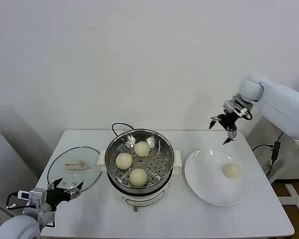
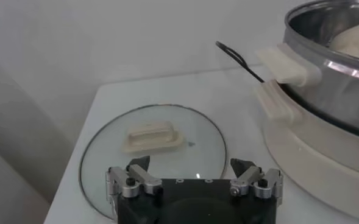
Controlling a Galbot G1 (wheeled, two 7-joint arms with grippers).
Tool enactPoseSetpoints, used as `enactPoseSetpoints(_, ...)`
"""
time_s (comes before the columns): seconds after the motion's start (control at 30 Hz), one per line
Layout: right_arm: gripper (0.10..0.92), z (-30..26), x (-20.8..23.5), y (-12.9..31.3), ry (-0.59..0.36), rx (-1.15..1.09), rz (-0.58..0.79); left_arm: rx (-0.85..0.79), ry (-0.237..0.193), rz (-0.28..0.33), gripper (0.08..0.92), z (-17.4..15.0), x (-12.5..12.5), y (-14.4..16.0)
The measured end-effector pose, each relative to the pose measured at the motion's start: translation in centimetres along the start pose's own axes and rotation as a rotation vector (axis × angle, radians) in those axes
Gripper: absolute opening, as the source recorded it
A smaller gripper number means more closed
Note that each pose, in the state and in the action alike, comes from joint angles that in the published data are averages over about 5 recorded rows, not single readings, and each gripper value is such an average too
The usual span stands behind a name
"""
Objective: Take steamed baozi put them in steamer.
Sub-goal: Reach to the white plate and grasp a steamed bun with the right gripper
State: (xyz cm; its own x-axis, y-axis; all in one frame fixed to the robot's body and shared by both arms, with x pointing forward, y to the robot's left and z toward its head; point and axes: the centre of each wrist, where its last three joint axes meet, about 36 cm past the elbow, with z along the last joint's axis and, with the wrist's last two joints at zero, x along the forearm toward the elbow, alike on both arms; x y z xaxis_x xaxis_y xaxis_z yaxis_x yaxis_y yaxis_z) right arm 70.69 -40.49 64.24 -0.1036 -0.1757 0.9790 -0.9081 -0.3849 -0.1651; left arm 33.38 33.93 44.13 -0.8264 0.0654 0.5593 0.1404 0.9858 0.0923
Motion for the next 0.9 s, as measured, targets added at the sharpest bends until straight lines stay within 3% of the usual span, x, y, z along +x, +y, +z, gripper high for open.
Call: enactPoseSetpoints(0.9, 0.823, 5.2, -10.5, 6.3, 0.038, -0.173, -0.054, 0.006, -0.003, -0.002, 0.823, 0.0, -0.1, 0.0)
